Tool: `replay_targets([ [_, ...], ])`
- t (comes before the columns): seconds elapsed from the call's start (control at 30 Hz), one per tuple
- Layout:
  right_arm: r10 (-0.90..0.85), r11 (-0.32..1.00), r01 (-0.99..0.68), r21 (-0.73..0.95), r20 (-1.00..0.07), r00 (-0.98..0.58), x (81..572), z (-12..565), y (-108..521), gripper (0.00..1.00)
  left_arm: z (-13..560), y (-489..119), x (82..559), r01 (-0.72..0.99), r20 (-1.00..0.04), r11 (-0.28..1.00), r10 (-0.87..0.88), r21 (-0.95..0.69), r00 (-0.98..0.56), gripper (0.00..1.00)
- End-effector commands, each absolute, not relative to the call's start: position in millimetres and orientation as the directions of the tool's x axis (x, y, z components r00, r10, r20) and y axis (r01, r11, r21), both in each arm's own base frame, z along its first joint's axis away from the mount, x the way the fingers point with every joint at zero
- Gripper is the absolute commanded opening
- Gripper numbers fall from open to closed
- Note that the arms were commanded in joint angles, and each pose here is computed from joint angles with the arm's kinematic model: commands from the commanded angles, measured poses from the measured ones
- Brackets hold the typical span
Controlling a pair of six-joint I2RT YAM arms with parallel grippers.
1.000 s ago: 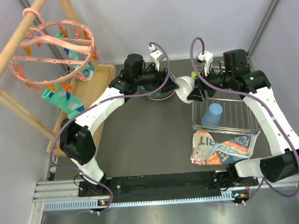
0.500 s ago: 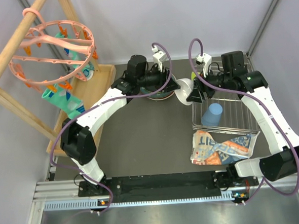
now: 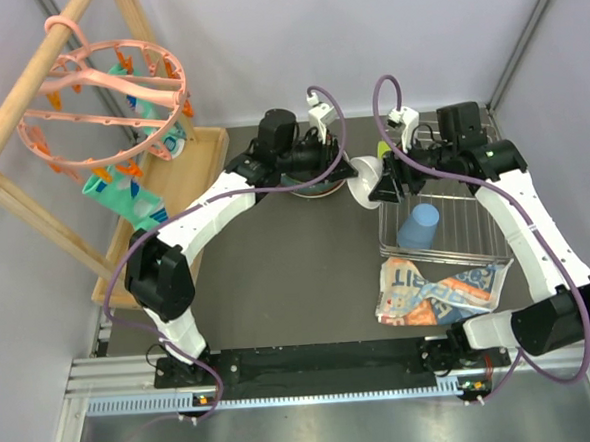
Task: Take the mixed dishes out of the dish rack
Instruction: Pick up the bowl from the dish rack.
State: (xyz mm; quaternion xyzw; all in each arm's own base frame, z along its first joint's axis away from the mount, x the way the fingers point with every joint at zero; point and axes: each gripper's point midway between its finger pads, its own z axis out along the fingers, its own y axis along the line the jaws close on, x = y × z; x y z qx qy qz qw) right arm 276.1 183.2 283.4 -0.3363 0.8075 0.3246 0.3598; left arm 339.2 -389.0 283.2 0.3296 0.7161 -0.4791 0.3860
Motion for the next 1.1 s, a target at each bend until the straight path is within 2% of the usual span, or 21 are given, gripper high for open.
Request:
replay_targets([
  [0.0,-0.3,0.421,-0.857,0.297,-0.846,-0.441,262,301,203,0.52,312,-397,344,0.86,-0.893,0.295,0.048,-0.416,-0.448,0.06],
  [0.07,-0.3,0.41,-0.86,0.303,-0.846,-0.441,260,301,204,0.55,313,-397,344,0.86,-0.892,0.295,0.047,-0.417,-0.449,0.0],
  [0.53,-0.309,0.416,-0.855,0.309,-0.836,-0.453,259,296,202,0.8,323,-382,323,0.884,-0.914,0.281,0.054,-0.374,-0.403,0.0],
  [0.87,-0.315,0.469,-0.838,0.278,-0.834,-0.453,268,292,197,0.85,324,-378,319,0.891,-0.919,0.28,0.063,-0.358,-0.389,0.0],
  [1.07,-0.309,0.556,-0.799,0.229,-0.835,-0.454,282,291,187,0.88,315,-366,333,0.877,-0.929,0.358,0.065,-0.319,-0.365,0.0],
])
